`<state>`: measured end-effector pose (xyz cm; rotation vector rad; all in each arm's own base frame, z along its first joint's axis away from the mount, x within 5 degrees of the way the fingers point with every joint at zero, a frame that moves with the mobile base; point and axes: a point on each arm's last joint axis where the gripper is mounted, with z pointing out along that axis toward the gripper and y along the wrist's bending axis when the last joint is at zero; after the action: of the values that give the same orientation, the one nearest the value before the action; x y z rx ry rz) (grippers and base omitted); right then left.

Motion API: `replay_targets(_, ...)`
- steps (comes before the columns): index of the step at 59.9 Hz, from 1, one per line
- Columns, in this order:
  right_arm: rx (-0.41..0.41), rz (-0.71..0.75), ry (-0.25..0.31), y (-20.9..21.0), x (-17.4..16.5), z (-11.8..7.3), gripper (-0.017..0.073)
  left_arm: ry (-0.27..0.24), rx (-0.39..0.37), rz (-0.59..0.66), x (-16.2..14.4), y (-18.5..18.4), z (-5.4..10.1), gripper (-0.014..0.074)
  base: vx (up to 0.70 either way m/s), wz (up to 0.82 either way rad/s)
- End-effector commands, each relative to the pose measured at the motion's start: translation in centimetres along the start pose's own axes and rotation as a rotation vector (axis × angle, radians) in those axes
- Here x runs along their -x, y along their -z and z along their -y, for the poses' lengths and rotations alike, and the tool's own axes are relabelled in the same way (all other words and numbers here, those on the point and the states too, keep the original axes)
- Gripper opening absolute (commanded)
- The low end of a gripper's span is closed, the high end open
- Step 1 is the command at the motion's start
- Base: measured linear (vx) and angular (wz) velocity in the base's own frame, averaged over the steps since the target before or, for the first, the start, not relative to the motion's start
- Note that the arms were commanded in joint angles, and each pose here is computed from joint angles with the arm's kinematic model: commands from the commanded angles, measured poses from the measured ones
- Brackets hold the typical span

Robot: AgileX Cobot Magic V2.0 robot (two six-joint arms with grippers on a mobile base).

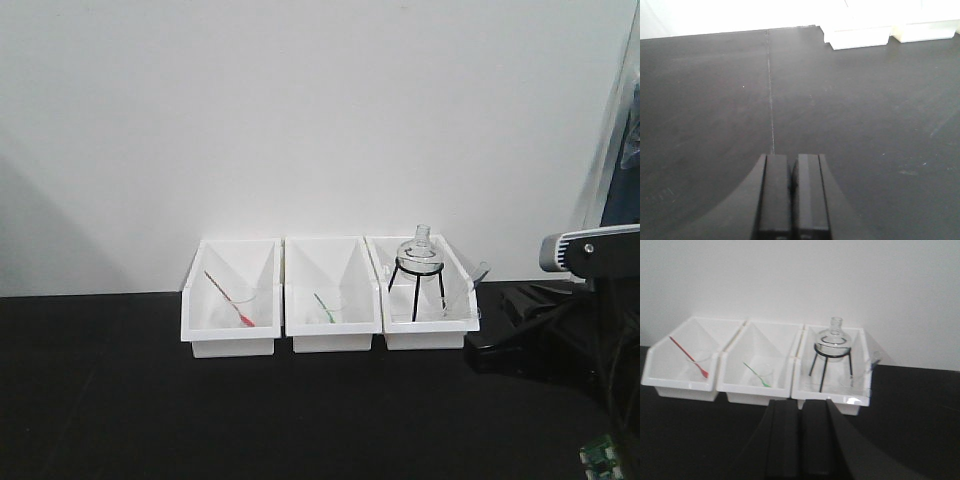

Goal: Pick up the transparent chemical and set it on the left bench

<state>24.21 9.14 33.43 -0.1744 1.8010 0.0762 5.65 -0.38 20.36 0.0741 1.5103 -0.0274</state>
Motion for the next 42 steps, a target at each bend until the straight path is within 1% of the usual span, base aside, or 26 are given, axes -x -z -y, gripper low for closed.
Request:
replay_targets(1,-0.045,0.015,0.009,0.68,1.22,0.77,-0.0008,0.009,0.002,0.081,0.28,0.13,-0.01,-0.0003,0.0,0.0)
replay_targets(2,-0.05,0.009,0.0,0.68,1.16,0.82,-0.0008,0.009,0.002,0.081,0.28,0.13,-0.01,-0.0003,0.0,0.0)
replay_targets(7,-0.081,-0.024,-0.083,0.7,0.83,1.09,-0.0008,0.009,0.002,0.081,0.28,0.13,-0.01,-0.0003,0.0,0.0)
replay_targets(8,-0.085,-0.026,-0.087,0.7,0.8,1.12,-0.0008,0.009,0.002,0.081,0.28,0.13,-0.01,-0.0003,0.0,0.0)
replay_targets(31,-0.085,-0.026,-0.087,0.7,0.81,1.13,-0.0008,0.009,0.002,0.081,0.28,0.13,-0.01,-0.0003,0.0,0.0)
replay_targets(35,-0.066,-0.021,-0.107,0.69,0.88,0.95,-0.0008,0.009,0.002,0.081,0.28,0.13,-0.01,-0.0003,0.0,0.0)
replay_targets(38,-0.038,-0.017,-0.112,0.68,0.96,0.7,-0.0008,0.009,0.002,0.081,0.28,0.13,-0.01,-0.0003,0.0,0.0)
replay_targets(41,-0.008,-0.009,-0.099,0.68,1.05,0.43,-0.0008,0.009,0.002,0.081,0.28,0.13,-0.01,-0.0003,0.0,0.0)
replay_targets(42,0.0,-0.003,-0.084,0.68,1.11,0.36,-0.0008,0.009,0.002,0.081,0.28,0.13,-0.01,-0.0003,0.0,0.0)
